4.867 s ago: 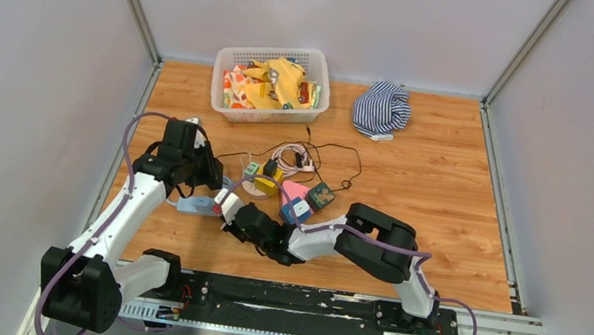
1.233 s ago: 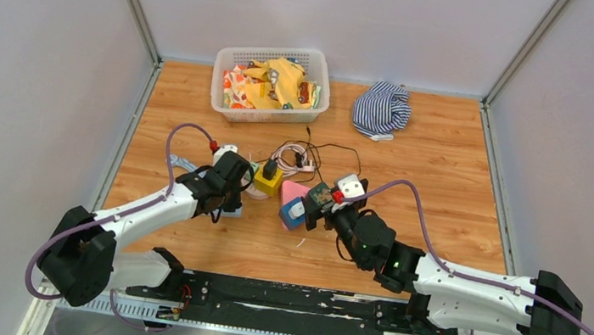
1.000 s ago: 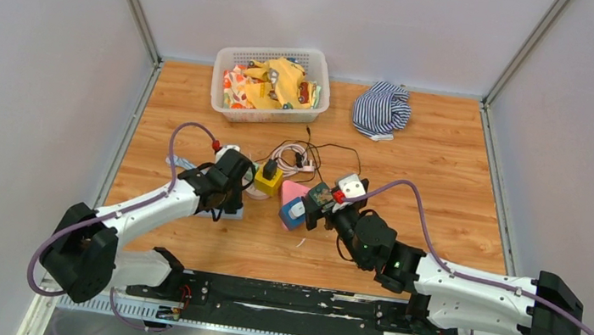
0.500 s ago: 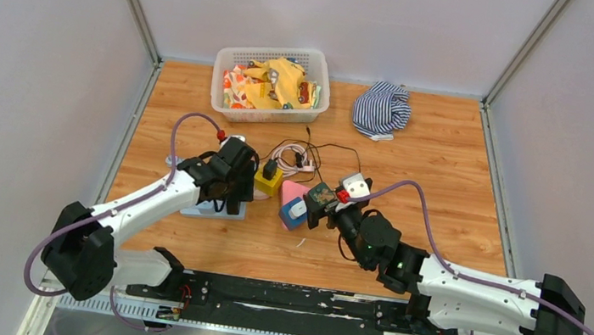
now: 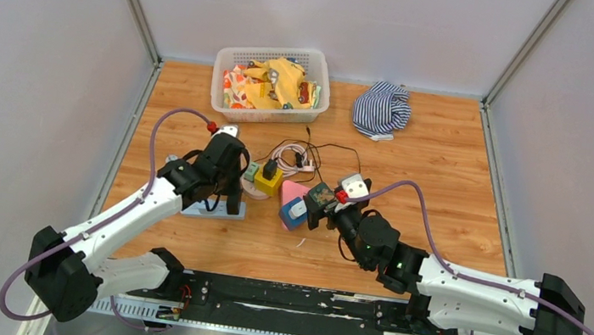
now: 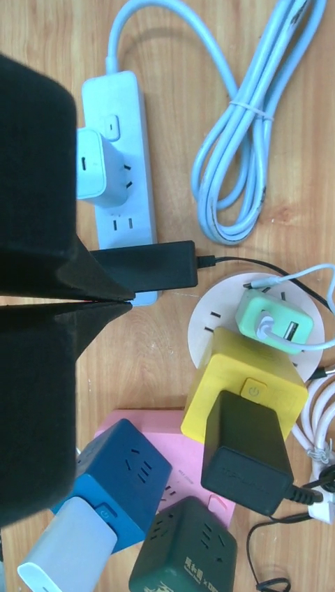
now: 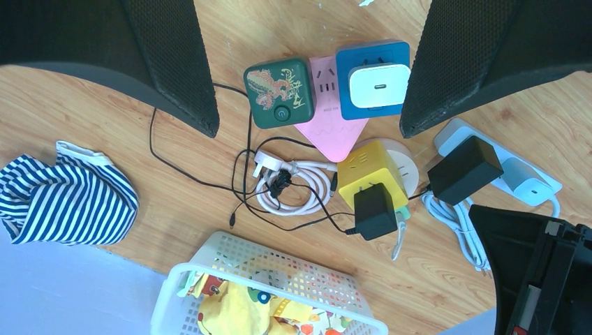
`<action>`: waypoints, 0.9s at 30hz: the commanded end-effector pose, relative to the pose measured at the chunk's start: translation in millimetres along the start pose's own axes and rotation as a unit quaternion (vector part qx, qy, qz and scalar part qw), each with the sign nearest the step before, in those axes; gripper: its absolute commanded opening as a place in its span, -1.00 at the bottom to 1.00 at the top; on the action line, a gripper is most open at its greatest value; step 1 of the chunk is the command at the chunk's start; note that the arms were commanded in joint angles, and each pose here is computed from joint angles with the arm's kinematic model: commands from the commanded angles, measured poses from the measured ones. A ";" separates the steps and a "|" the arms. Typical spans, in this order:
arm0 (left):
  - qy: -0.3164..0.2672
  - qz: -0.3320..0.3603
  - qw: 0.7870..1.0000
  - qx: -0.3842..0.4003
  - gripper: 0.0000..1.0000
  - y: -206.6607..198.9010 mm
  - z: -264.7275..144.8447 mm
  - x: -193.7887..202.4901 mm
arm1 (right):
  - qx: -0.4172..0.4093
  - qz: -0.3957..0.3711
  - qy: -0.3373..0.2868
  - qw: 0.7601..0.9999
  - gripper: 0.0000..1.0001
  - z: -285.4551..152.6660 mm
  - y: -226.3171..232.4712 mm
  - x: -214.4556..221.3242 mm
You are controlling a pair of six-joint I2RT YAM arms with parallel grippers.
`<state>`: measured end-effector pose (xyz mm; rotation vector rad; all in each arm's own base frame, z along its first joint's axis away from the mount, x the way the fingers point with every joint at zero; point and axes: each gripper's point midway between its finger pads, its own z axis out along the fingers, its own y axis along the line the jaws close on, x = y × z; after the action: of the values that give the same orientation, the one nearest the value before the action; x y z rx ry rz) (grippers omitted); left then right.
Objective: Insert the plug
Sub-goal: Reset both arms
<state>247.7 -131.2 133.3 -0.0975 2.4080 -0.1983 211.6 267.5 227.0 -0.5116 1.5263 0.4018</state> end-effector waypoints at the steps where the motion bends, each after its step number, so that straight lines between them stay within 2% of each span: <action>1: 0.036 -0.014 0.999 -0.015 -1.00 7.1 9.2 26.1 | 0.014 0.003 0.004 1.000 1.00 1.2 -6.3 4.6; 9: 0.109 -0.027 0.993 -0.024 -1.00 22.5 19.8 84.1 | 0.013 -0.004 0.011 1.000 1.00 2.4 -5.2 6.4; 17: 0.108 -0.040 0.993 -0.026 -1.00 34.0 16.0 101.4 | 0.011 -0.008 0.014 1.000 1.00 6.1 -1.9 5.6; 22: 0.055 -0.037 0.998 -0.021 -0.98 28.5 8.2 68.4 | 0.002 -0.009 0.019 1.000 1.00 9.1 3.7 6.2; 27: -0.033 -0.021 0.999 0.011 -0.65 4.6 -18.0 -4.1 | -0.006 -0.010 0.027 1.000 1.00 7.1 5.2 4.6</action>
<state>218.0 -123.4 98.4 -0.1922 2.4534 -0.2552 212.3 274.0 205.1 -0.5761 1.5731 0.3621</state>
